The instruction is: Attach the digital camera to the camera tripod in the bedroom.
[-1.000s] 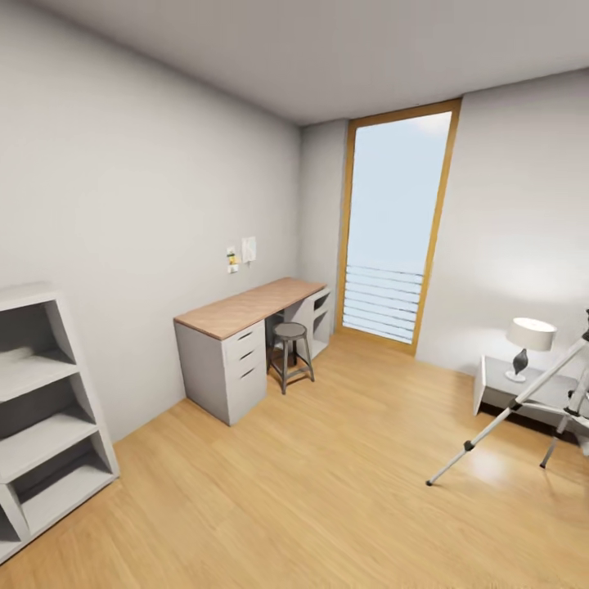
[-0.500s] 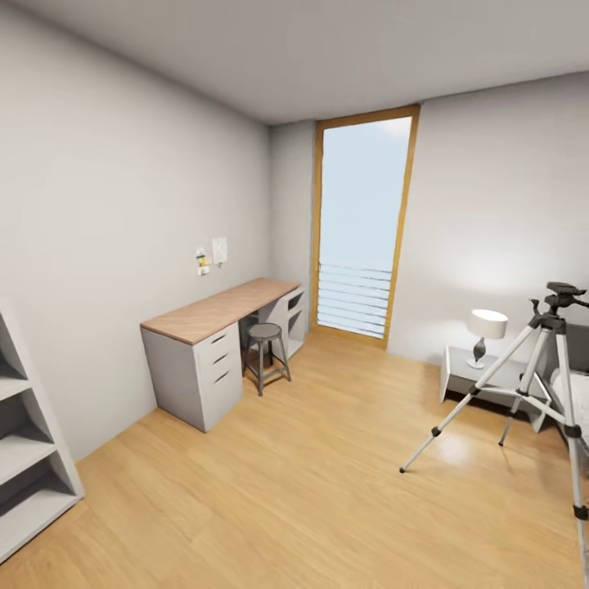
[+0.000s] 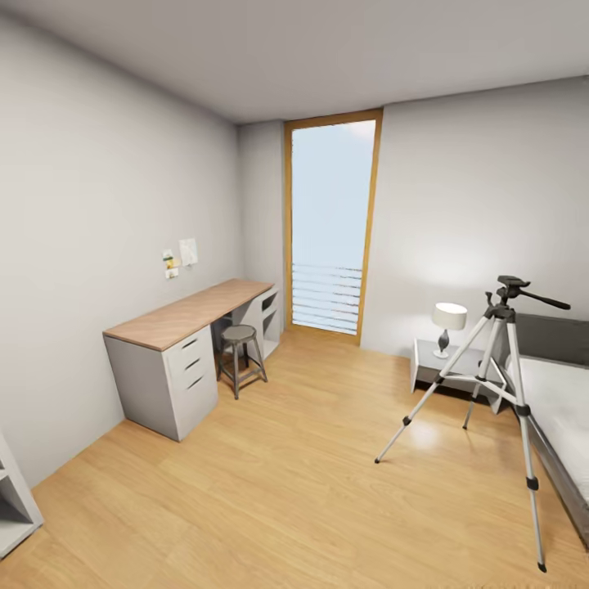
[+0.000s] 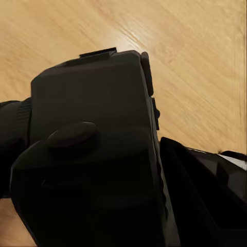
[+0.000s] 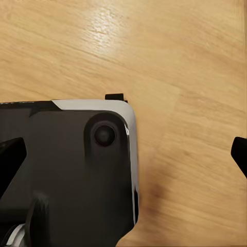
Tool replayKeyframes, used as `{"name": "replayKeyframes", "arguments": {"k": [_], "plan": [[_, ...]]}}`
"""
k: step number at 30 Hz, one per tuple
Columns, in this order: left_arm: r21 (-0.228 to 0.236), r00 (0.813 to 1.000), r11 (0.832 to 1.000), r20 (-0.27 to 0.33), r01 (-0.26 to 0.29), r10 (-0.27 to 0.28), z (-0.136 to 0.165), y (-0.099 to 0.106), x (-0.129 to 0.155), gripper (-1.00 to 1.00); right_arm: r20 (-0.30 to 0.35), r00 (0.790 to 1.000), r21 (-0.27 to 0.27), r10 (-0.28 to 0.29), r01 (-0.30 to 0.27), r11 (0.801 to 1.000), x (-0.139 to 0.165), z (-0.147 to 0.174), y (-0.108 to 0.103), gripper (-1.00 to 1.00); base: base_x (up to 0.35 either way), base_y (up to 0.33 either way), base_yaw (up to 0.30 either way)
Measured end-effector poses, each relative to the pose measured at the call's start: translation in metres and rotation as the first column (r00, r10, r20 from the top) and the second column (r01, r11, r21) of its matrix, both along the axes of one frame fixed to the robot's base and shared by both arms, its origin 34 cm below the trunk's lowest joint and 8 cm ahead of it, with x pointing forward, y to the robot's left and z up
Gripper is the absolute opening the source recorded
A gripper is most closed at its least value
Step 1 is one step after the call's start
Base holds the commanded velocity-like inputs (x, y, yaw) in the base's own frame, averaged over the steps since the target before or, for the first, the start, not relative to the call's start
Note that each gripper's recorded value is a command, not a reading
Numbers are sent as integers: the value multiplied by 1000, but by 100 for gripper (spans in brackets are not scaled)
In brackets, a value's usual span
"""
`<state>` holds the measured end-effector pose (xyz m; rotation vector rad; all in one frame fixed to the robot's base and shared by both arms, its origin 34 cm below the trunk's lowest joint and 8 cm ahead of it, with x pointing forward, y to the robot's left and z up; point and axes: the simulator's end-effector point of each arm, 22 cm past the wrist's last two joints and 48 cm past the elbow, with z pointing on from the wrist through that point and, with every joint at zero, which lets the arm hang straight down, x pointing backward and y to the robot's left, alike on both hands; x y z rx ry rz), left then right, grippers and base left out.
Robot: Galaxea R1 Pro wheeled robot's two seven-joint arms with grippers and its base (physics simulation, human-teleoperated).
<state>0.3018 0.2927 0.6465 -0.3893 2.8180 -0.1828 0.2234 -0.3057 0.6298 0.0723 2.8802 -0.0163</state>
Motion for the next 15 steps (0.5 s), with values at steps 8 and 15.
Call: {"name": "replayKeyframes", "arguments": {"k": [8, 15], "plan": [[-25, 1000, 1000, 6, 7, -7, 1, -3, 1, -100, 1, 1000, 0, 0, 0, 1000, 0, 0, 0, 100, 0, 0, -237], [-30, 1000, 1000, 6, 9, -9, 1, -9, 1, -100, 1, 1000, 0, -1, 1, 1000, 0, 0, 0, 100, 0, 0, -239]]}}
